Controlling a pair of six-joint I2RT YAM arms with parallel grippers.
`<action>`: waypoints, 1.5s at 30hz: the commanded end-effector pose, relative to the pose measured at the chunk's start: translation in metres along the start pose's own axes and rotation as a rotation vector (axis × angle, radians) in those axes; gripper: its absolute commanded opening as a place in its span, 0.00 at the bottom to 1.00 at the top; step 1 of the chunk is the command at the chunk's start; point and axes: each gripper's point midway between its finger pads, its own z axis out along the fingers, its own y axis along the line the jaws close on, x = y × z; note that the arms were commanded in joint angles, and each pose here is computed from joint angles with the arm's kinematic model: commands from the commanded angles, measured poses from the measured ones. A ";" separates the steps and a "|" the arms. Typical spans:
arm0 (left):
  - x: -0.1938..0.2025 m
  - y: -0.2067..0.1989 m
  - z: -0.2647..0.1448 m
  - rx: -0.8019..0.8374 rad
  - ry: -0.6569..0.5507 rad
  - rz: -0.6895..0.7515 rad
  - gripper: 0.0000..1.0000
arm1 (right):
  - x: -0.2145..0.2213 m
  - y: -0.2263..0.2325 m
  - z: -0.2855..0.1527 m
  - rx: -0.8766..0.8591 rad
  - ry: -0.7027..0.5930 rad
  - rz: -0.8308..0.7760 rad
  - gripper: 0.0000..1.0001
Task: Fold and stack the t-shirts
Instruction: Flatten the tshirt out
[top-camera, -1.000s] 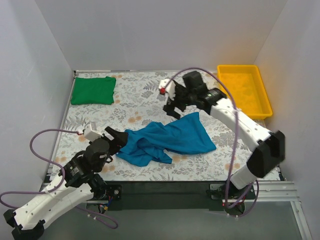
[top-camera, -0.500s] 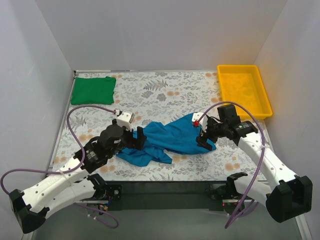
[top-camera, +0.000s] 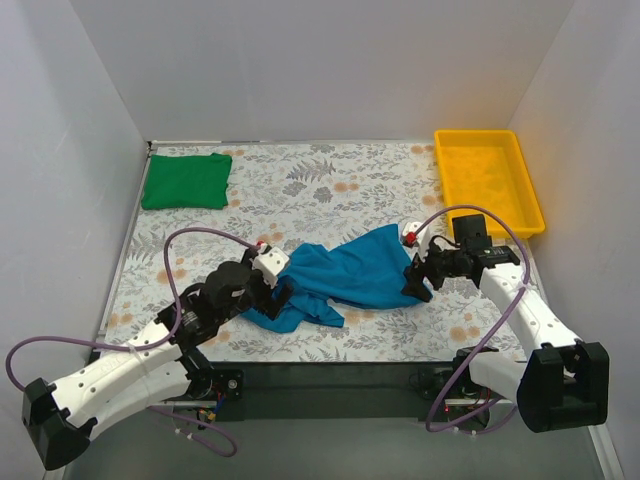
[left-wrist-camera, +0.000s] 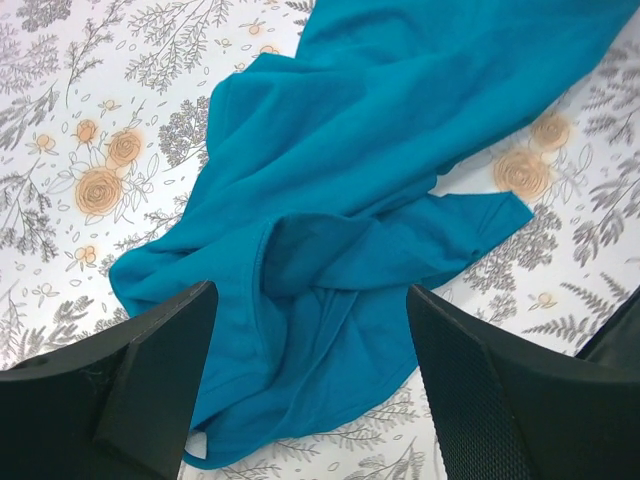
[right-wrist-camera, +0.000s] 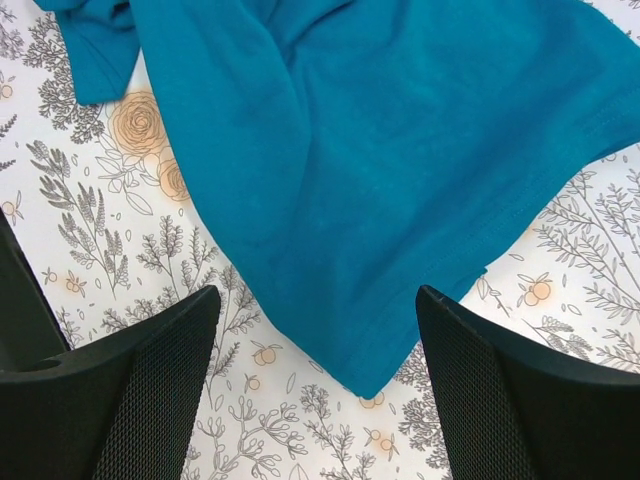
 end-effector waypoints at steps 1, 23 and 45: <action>0.000 0.001 0.002 0.021 -0.019 0.137 0.75 | -0.009 0.008 0.000 -0.048 -0.093 -0.006 0.85; 0.047 0.006 0.018 0.075 0.131 0.430 0.73 | -0.011 0.004 -0.007 -0.046 -0.166 0.010 0.86; 0.018 0.012 0.054 0.075 0.132 0.535 0.66 | -0.016 0.006 -0.007 -0.068 -0.189 0.009 0.87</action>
